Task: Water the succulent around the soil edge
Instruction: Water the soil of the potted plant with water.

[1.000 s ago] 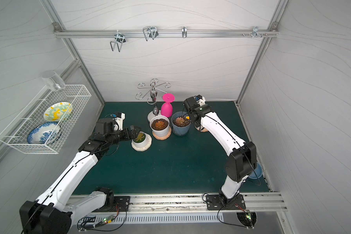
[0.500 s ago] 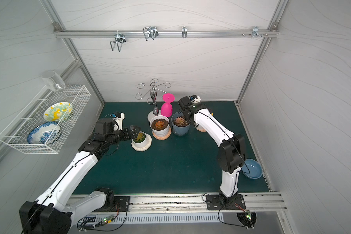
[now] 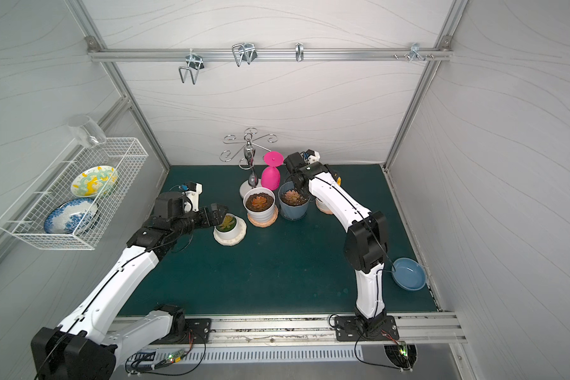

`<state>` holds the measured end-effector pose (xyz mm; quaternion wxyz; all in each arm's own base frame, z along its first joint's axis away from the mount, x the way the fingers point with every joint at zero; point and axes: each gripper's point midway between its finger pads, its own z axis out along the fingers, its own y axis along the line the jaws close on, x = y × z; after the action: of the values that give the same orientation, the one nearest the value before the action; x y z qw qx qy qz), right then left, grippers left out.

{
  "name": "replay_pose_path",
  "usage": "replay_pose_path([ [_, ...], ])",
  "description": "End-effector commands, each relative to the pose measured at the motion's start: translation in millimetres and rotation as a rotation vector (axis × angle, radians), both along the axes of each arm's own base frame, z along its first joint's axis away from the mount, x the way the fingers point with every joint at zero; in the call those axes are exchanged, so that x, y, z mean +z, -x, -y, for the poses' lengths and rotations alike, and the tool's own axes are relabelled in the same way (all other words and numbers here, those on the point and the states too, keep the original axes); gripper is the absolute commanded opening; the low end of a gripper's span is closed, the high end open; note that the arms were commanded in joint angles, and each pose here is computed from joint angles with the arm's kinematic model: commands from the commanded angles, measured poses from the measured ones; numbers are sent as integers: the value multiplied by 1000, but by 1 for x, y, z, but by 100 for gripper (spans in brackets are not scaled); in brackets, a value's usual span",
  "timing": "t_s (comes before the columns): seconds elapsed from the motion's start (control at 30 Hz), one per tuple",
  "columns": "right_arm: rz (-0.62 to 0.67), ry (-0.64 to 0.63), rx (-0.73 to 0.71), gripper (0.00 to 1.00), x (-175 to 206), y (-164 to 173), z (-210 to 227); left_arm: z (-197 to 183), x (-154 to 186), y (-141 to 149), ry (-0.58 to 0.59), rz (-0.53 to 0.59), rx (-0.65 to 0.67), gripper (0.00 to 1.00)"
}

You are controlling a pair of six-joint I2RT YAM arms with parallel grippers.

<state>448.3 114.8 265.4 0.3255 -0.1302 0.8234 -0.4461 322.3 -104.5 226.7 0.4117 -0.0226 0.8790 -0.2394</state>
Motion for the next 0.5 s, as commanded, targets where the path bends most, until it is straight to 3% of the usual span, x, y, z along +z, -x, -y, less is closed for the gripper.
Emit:
replay_pose_path([
  [0.0,50,3,-1,0,14,-5,-9,0,25,-4,10,73,6,100],
  [0.47,73,-38,80,0,15,-15,-47,-1,24,-4,10,74,11,100],
])
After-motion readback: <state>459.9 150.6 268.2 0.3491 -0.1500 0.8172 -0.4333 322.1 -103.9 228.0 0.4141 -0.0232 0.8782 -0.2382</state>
